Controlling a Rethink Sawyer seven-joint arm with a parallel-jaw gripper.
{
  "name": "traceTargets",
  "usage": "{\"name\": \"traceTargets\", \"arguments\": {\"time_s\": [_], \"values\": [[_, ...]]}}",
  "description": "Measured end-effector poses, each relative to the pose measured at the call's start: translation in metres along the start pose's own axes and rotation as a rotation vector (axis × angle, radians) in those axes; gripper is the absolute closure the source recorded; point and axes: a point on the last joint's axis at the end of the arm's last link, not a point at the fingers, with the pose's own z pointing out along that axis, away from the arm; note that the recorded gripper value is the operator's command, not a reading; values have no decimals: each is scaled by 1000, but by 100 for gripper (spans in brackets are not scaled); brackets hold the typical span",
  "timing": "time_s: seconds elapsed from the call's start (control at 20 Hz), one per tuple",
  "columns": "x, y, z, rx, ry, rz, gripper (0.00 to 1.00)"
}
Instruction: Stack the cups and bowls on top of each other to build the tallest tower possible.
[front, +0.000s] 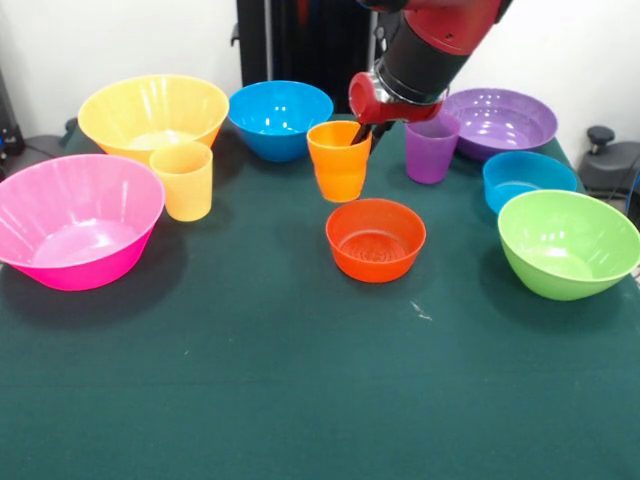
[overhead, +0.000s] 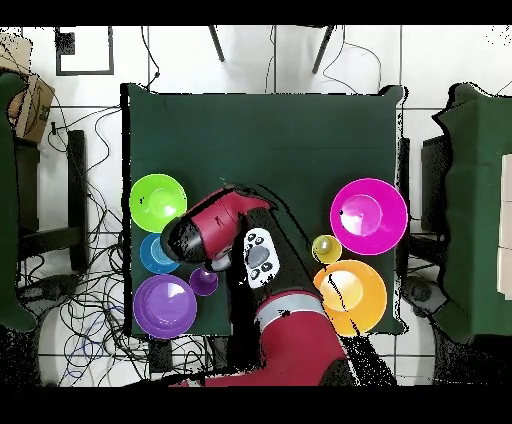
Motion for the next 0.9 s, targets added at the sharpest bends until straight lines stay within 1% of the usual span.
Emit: {"name": "traceTargets", "arguments": {"time_s": [0.2, 0.55, 0.6, 0.7, 0.8, 0.9], "values": [[0, 2, -1, -5, 8, 6, 100], [-2, 5, -5, -37, 13, 33, 100], [-3, 6, -6, -50, 15, 44, 100], [-4, 7, -8, -59, 16, 52, 100], [-6, 8, -10, -78, 18, 66, 100], [-9, 11, -14, -107, 19, 87, 100]]}}
